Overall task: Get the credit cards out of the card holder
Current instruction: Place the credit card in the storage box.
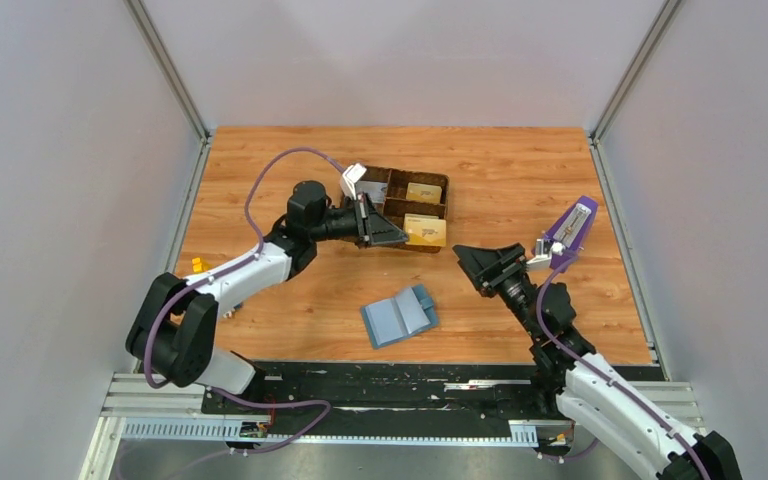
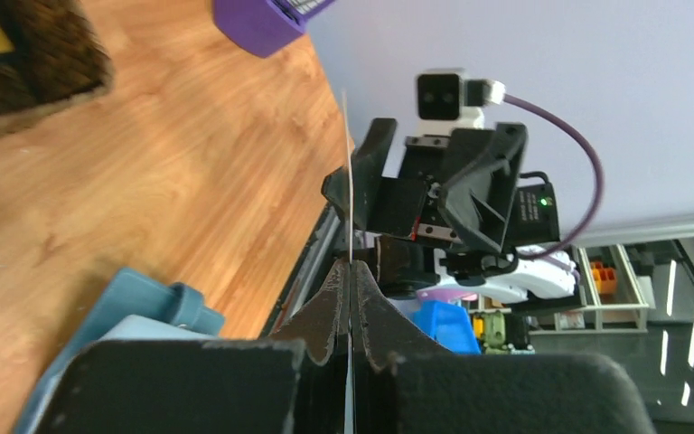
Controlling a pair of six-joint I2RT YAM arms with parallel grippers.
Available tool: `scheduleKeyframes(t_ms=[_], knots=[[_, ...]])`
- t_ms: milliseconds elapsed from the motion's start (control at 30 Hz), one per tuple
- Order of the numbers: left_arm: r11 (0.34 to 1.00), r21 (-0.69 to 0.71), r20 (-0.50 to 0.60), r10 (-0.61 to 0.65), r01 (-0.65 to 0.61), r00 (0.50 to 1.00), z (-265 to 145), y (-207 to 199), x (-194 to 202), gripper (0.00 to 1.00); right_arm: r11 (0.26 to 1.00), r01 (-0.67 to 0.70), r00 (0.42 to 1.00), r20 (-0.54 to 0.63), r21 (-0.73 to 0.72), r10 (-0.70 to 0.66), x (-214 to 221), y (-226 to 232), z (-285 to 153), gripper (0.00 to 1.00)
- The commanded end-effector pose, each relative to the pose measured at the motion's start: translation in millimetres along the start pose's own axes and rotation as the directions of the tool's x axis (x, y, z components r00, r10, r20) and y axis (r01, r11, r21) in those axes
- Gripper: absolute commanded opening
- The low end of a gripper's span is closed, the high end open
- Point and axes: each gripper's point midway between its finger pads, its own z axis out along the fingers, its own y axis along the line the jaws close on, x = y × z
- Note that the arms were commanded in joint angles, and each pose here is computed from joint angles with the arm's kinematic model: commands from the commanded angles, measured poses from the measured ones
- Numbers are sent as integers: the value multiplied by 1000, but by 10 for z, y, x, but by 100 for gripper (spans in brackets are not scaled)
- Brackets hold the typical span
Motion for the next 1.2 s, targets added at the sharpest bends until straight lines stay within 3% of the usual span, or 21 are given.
scheduleKeyframes(t_ms=[0,33,300,567,1167], knots=[[992,-80,-45,96,-100,994,-118,48,-140,0,983,177,984,-34,49,-176,-20,56,3,95],[986,-96,-39,132,-135,991,-125,73,-235,0,977,202,978,-60,61,-199,9,38,-5,99],[967,-210,-91,124,-141,988,-120,435,-576,0,926,374,920,-146,58,-362,59,63,-57,100],[951,-292,-112,72,-102,991,46,921,-838,0,884,467,877,-130,12,-462,-22,279,-101,100],[961,-274,-119,-63,28,991,424,1450,-926,0,862,506,856,-138,32,-498,-50,252,5,100]])
